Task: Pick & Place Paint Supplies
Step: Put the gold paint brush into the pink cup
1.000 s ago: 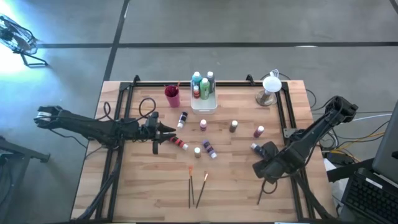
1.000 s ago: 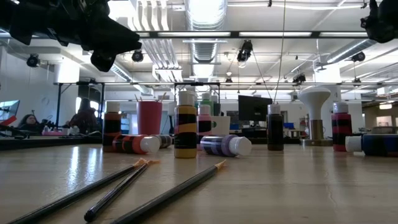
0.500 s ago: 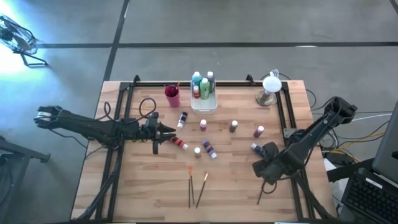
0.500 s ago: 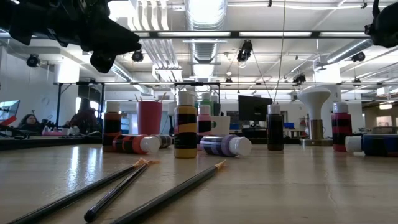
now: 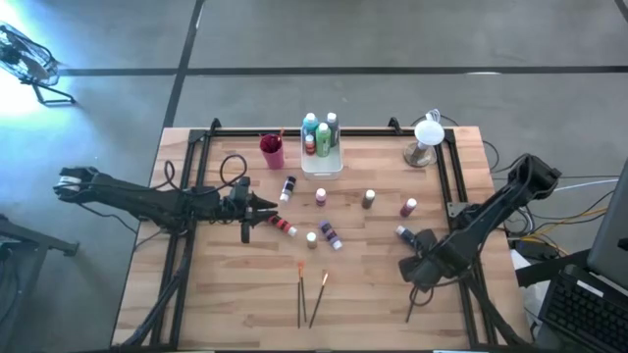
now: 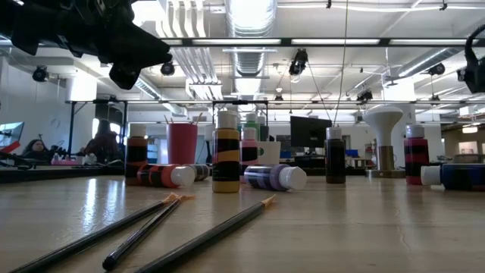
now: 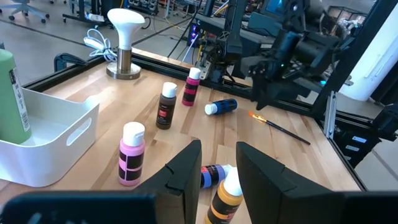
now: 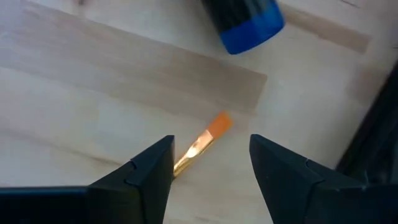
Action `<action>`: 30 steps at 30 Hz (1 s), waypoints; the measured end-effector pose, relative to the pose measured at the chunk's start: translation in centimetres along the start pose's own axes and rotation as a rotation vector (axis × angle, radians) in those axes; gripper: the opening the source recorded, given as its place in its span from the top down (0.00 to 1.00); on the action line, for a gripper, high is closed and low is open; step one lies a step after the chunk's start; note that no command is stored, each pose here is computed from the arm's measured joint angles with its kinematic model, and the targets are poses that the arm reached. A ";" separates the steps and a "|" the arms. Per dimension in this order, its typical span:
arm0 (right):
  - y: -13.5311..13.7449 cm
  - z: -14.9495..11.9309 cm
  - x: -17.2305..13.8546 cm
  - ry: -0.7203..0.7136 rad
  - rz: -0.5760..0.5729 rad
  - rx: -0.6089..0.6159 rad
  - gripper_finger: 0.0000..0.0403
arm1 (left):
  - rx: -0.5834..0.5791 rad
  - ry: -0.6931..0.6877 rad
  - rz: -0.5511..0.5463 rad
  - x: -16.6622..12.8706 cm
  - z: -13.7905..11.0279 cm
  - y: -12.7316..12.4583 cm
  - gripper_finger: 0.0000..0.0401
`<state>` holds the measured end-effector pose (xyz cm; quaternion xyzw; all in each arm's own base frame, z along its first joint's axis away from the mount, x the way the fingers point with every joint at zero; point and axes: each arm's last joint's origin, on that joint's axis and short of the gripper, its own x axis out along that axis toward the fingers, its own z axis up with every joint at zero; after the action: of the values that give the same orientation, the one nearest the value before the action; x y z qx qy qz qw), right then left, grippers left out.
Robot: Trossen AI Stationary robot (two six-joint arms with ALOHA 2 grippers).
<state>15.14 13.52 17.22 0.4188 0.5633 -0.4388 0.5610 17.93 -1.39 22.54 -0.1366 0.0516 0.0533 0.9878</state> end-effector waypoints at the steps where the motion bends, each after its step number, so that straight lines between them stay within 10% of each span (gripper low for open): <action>1: -0.2 0.1 0.4 -0.004 -0.008 0.003 0.48 | 0.000 0.000 0.000 0.0 0.0 0.0 0.74; 18: -1.0 0.4 3.9 0.016 0.020 0.017 0.60 | 0.000 0.000 0.000 0.0 0.0 0.0 0.74; 30: -0.4 0.1 3.6 0.071 0.035 -0.025 0.90 | 0.000 0.000 0.000 0.0 0.0 0.0 0.74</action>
<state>14.68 13.25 13.66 0.4367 0.5810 -0.4067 0.5535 17.93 -1.39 22.54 -0.1364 0.0514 0.0534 0.9879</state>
